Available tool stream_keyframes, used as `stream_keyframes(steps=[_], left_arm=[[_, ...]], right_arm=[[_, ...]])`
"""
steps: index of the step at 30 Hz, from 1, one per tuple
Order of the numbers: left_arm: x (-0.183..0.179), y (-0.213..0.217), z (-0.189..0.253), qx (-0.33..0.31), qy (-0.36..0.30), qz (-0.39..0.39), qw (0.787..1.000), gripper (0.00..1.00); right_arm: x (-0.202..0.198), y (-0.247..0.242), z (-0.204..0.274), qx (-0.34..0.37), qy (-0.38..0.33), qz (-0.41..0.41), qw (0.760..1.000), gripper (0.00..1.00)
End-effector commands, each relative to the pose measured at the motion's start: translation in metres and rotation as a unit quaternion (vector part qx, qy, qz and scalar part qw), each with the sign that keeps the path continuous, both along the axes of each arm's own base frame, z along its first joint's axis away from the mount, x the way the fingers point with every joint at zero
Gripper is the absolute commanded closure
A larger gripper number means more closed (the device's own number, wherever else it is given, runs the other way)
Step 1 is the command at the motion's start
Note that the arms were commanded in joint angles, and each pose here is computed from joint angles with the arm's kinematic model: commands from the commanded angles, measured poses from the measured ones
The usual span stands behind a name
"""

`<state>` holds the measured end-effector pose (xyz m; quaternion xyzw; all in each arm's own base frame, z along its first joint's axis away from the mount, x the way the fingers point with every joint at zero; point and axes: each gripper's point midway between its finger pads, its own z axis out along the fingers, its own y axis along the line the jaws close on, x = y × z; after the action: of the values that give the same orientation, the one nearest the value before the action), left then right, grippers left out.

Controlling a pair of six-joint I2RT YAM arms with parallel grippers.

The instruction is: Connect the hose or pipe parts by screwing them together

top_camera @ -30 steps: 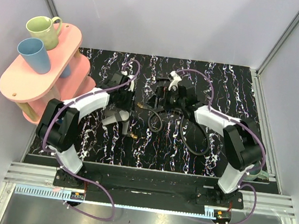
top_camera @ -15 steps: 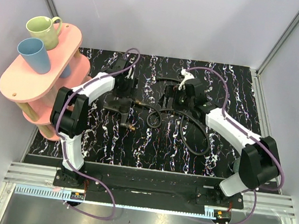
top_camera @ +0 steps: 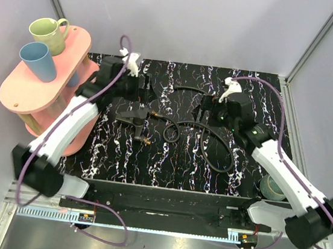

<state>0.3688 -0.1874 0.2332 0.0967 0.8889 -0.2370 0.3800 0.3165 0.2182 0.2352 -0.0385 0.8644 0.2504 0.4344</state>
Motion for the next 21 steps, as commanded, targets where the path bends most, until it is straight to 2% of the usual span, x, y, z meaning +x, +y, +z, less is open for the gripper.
stream_keyframes(steps=[1, 4, 6, 7, 11, 16, 21], left_arm=[[-0.062, -0.016, 0.072, -0.11, -0.121, -0.077, 0.983, 0.01], [-0.097, -0.007, 0.091, -0.136, -0.17, -0.087, 0.972, 0.01], [-0.11, 0.002, 0.088, -0.134, -0.182, -0.076, 0.971, 0.01], [-0.124, 0.009, 0.102, -0.137, -0.213, -0.074, 0.964, 0.01], [-0.146, 0.028, 0.108, -0.14, -0.257, -0.043, 0.955, 0.01], [-0.156, 0.038, 0.105, -0.13, -0.261, -0.027, 0.956, 0.01], [-0.155, 0.039, 0.089, -0.117, -0.232, -0.025, 0.965, 0.01]], right_arm=[[-0.023, -0.008, 0.042, 0.04, -0.057, 0.015, 0.997, 0.0], [-0.034, -0.01, 0.052, 0.074, -0.078, 0.015, 0.994, 0.0], [-0.039, -0.009, 0.051, 0.092, -0.085, 0.02, 0.992, 0.0], [-0.046, -0.007, 0.056, 0.103, -0.092, 0.033, 0.99, 0.0], [-0.051, -0.006, 0.058, 0.126, -0.094, 0.035, 0.987, 0.0], [-0.051, -0.004, 0.059, 0.136, -0.098, 0.034, 0.985, 0.0], [-0.054, -0.002, 0.064, 0.152, -0.094, 0.037, 0.983, 0.0]])
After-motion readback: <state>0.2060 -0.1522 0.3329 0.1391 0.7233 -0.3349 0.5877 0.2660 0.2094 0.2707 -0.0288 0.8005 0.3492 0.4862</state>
